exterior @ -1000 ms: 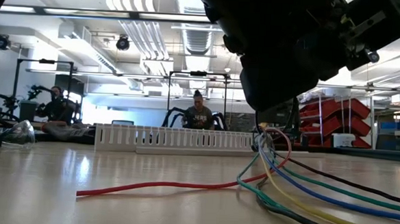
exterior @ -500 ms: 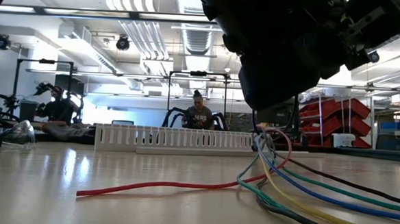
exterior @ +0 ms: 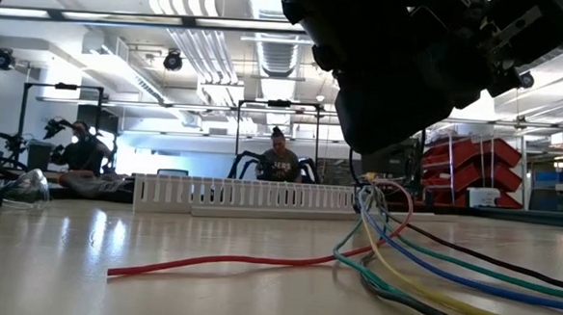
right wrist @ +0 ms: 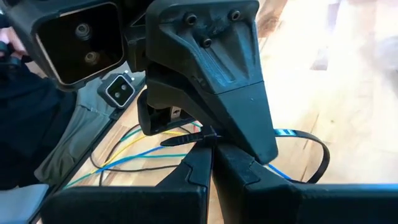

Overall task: Ziptie cables
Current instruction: Insert the pointed tail of the zip tie through the locking head to form a loop

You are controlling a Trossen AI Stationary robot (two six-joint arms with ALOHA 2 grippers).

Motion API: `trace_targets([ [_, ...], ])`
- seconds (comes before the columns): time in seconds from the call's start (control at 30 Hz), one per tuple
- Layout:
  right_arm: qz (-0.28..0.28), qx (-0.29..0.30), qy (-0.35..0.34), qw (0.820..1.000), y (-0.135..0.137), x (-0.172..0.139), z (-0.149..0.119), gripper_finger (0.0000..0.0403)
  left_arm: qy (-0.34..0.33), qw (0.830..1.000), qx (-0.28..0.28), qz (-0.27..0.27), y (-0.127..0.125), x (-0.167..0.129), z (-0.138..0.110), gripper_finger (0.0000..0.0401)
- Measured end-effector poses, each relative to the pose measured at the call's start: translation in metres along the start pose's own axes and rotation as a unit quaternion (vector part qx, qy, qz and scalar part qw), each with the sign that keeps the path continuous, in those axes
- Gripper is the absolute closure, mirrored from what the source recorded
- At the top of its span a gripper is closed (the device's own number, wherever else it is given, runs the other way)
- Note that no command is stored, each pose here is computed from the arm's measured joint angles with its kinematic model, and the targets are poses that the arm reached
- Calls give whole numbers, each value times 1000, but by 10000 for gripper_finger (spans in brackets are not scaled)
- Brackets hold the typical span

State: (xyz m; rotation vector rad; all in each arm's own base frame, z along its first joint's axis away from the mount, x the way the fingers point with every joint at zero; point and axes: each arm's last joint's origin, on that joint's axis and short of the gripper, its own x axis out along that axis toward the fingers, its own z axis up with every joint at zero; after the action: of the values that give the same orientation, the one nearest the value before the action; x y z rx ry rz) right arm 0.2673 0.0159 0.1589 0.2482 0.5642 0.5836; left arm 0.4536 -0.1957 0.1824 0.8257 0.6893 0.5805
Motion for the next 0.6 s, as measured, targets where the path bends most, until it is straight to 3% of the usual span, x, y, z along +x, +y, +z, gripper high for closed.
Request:
trace_targets([
  [0.2,14,0,7,1000,1,0,-1,403,-9,999,11,-39,1,-7,1,401],
  [0.3,24,-3,6,1000,1,0,-1,403,-18,996,-24,-82,11,-11,5,396],
  [0.6,26,-8,7,1000,2,-1,0,403,-2,986,-75,-150,36,-22,4,334],
])
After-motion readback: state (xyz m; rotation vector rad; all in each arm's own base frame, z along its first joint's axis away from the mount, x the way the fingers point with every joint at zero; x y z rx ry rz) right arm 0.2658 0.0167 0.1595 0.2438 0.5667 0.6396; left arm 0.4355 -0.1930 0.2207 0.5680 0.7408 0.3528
